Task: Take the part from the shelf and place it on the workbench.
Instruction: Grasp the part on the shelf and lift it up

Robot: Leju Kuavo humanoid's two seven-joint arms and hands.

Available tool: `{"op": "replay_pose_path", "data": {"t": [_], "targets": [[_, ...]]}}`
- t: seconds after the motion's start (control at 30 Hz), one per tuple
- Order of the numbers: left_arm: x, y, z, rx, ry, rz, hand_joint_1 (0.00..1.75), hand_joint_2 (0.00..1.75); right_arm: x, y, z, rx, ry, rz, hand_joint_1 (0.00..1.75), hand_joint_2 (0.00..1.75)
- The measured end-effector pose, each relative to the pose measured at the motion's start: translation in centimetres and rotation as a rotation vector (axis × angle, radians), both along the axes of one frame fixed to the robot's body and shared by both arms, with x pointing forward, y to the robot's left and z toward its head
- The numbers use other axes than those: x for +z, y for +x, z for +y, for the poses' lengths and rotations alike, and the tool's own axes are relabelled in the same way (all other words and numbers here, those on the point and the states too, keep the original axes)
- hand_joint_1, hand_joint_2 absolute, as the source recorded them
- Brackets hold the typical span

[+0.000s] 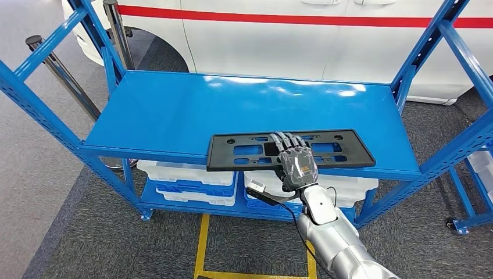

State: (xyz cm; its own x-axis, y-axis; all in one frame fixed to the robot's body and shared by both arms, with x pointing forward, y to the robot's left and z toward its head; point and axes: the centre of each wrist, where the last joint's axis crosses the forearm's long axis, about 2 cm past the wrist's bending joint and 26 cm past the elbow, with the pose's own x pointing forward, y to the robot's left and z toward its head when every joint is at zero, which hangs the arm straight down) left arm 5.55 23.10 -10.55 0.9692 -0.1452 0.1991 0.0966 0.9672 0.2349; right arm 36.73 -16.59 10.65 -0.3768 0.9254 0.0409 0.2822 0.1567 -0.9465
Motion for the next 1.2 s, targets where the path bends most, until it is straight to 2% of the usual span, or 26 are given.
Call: {"op": "replay_pose_path", "data": {"t": [0.6, 1.2], "targets": [[0.0, 0.0, 0.0, 0.003, -0.018, 0.036, 0.00, 1.75, 0.1, 0.6, -0.4, -0.007, -0.023, 0.023, 0.00, 1.75], [0.0, 0.0, 0.0, 0.016, -0.027, 0.044, 0.00, 1.75, 0.2, 2.0, -0.5, -0.025, -0.232, 0.254, 0.00, 1.75]]}}
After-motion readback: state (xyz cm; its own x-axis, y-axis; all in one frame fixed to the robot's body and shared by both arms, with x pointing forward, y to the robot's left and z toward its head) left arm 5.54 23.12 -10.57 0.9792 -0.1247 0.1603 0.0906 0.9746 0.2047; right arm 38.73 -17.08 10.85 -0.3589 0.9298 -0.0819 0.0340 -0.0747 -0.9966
